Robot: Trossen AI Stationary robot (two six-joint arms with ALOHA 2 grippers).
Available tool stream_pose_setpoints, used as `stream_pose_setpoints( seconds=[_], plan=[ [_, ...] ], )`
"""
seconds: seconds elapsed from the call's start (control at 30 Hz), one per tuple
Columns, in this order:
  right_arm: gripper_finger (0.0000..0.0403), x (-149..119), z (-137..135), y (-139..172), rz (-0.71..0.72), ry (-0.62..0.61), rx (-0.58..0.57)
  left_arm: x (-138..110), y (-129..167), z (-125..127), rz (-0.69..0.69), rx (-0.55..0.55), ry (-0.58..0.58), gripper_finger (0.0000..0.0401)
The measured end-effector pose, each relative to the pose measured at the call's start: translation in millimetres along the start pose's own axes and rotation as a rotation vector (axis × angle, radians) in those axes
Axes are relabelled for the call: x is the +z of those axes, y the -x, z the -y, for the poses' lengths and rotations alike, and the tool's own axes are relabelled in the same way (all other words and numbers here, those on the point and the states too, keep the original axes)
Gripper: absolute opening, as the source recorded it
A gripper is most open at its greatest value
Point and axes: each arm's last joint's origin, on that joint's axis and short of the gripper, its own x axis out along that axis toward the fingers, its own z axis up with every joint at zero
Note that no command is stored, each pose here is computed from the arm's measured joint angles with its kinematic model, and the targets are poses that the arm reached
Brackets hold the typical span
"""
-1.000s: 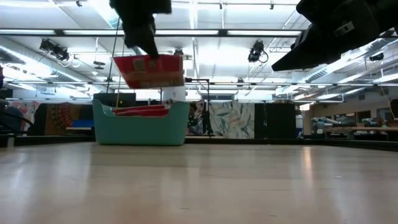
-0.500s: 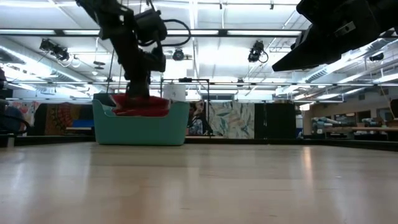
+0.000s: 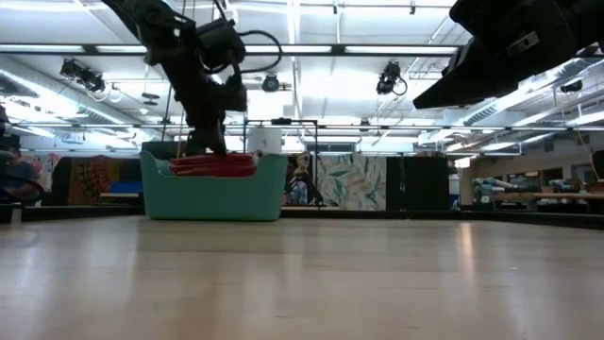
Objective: Sort popcorn bags into baskets
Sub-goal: Return to Home Position
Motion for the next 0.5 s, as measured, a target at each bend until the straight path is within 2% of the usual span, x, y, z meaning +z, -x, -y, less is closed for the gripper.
stream_pose_setpoints(
  seconds=[0.13, 0.33, 0.5],
  plan=[
    [0.0018, -1, 0, 1, 0.001, -0.003, 0.004, -4, 16, -13, 0.071, -0.069, 0.107, 0.0103],
    [0.0018, -8, 7, 11, 0.021, -0.039, 0.008, -17, 37, -39, 0.189, -0.207, 0.319, 0.0101],
    [0.0018, -18, 16, 28, 0.1, -0.087, 0.016, -21, 54, -48, 0.309, -0.326, 0.389, 0.0089]
  ],
)
